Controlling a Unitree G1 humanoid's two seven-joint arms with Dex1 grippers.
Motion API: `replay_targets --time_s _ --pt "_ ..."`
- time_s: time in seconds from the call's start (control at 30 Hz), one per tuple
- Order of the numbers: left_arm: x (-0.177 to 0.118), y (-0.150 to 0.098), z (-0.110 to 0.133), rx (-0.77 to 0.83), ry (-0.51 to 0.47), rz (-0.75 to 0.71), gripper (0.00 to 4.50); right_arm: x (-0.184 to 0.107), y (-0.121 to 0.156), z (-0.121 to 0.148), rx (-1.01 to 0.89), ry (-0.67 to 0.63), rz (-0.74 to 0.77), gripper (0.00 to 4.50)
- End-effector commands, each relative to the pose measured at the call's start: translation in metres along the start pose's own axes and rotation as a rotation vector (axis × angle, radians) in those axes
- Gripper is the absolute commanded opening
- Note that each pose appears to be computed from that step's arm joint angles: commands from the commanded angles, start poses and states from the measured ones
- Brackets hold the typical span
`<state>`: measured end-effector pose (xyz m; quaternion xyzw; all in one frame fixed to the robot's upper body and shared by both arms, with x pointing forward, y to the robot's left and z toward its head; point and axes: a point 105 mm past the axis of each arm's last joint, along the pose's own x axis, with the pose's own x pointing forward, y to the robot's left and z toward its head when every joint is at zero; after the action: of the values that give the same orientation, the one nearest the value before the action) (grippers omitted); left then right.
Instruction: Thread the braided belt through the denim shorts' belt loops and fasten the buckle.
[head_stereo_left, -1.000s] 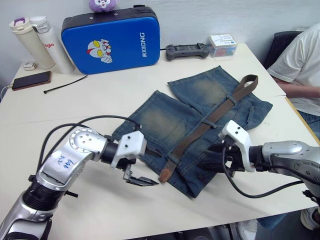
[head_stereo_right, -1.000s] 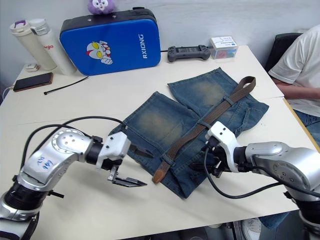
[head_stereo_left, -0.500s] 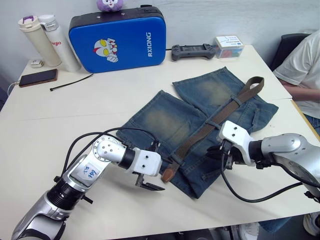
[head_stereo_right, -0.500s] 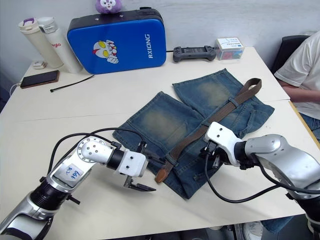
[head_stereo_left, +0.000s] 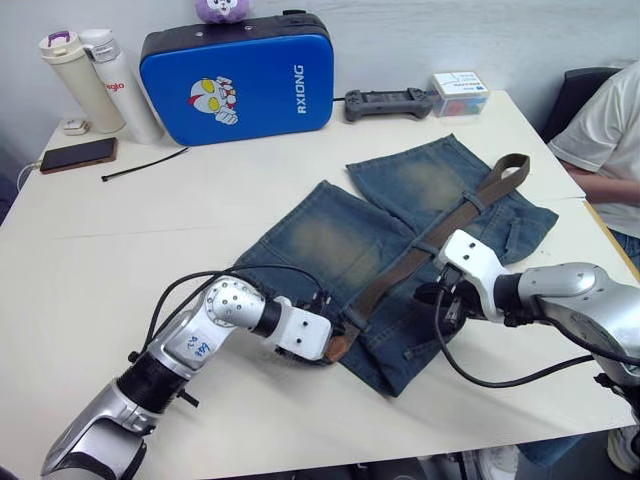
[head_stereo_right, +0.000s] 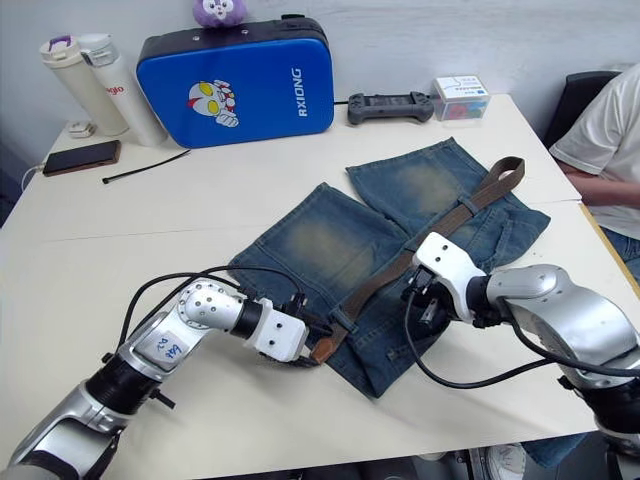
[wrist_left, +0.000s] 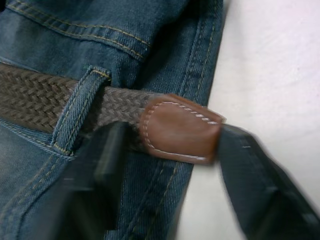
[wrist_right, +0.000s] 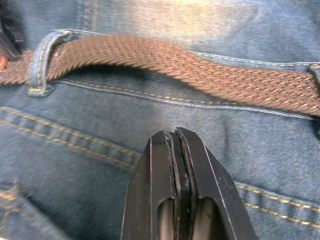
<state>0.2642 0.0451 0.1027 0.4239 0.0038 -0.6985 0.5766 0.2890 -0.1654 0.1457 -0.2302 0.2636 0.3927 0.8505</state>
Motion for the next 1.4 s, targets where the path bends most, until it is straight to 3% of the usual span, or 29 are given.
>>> replay_targets --time_s 0.03,0.13,0.43,1.07,1.13,1.17,1.27,1.37,1.4 --pt "-0.004 0.008 0.01 -0.006 -0.044 0.008 1.05 0.001 -0.003 0.003 -0.025 -0.006 -0.026 0.0" --pt "-0.015 0.012 0.015 -0.03 -0.066 0.011 0.04 0.007 -0.004 -0.005 -0.007 0.016 -0.033 0.0" --pt "-0.051 0.008 0.031 -0.127 -0.089 -0.01 0.02 0.028 -0.008 -0.03 0.074 0.084 -0.052 0.0" --pt "-0.041 -0.004 0.026 -0.193 -0.07 -0.003 0.02 0.043 -0.005 -0.029 0.079 0.083 -0.037 0.0" --pt "-0.036 -0.009 0.025 -0.209 -0.082 -0.019 0.84 0.043 -0.003 -0.028 0.079 0.08 -0.033 0.0" --pt "-0.034 -0.01 0.025 -0.228 -0.098 -0.019 1.04 0.043 -0.002 -0.028 0.079 0.079 -0.031 0.0" --pt "-0.031 -0.01 0.024 -0.23 -0.103 0.0 2.47 0.042 -0.001 -0.028 0.079 0.08 -0.03 0.0" --pt "-0.032 -0.008 0.021 -0.217 -0.084 0.018 3.62 0.041 0.0 -0.028 0.078 0.084 -0.03 0.0" --pt "-0.032 -0.008 0.02 -0.217 -0.084 0.02 3.62 0.041 0.0 -0.028 0.078 0.085 -0.029 0.0"
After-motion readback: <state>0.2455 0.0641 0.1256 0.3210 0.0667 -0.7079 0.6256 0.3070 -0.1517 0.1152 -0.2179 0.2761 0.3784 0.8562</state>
